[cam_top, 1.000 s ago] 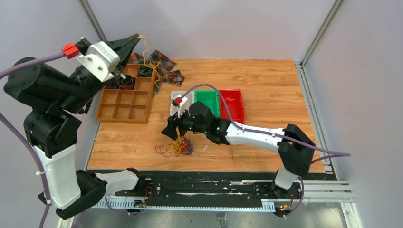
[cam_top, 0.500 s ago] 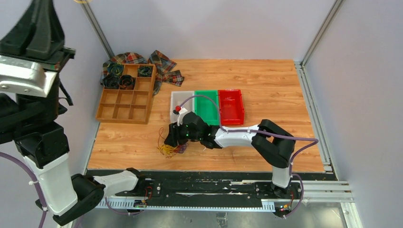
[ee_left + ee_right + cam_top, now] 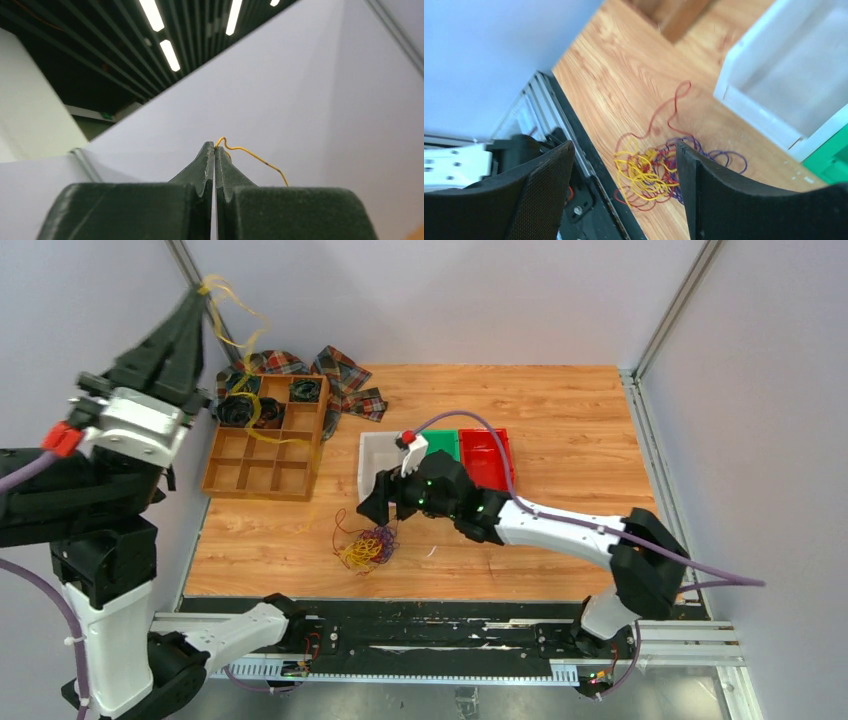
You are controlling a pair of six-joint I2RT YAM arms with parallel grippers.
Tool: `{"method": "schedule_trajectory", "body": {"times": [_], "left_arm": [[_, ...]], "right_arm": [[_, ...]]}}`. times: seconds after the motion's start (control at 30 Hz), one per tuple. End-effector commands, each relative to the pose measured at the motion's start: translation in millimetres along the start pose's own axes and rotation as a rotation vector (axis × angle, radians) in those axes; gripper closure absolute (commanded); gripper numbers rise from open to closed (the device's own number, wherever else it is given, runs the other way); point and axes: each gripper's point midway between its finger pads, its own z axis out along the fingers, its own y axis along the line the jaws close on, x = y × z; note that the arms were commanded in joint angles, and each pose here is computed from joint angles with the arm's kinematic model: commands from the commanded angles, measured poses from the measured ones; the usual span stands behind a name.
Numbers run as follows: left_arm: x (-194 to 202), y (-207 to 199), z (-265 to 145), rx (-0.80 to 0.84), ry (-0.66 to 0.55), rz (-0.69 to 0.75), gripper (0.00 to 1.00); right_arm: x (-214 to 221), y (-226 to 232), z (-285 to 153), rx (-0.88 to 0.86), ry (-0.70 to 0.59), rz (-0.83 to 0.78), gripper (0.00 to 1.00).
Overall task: Untangle the cables
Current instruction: Untie the cable, then place the cable in the bin.
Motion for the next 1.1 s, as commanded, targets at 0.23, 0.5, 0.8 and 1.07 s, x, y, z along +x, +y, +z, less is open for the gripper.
{"method": "schedule_trajectory", "body": {"times": [0.23, 0.5, 0.8, 1.07], "left_arm": [[77.0, -144.6, -32.1, 0.413, 0.195, -0.344, 1.00], [134.2, -200.0, -36.4, 0.479, 0.325, -0.416, 0.99], [188.5, -240.2, -49.4, 0.498, 0.423, -0.383, 1.00], [228.3, -269.2, -62.2, 0.531, 0.500, -0.339, 0.99]], "right_arm": [[-91.1, 8.1, -35.1, 0.016, -0.200, -0.074, 0.27], [-102.8, -37.2, -48.3, 0.132, -0.254, -0.056, 0.28], [-78.4, -100.4, -59.6, 0.261, -0.188, -0.027, 0.30], [-62.2, -134.3, -65.7, 0.326, -0.138, -0.002, 0.32]]}}
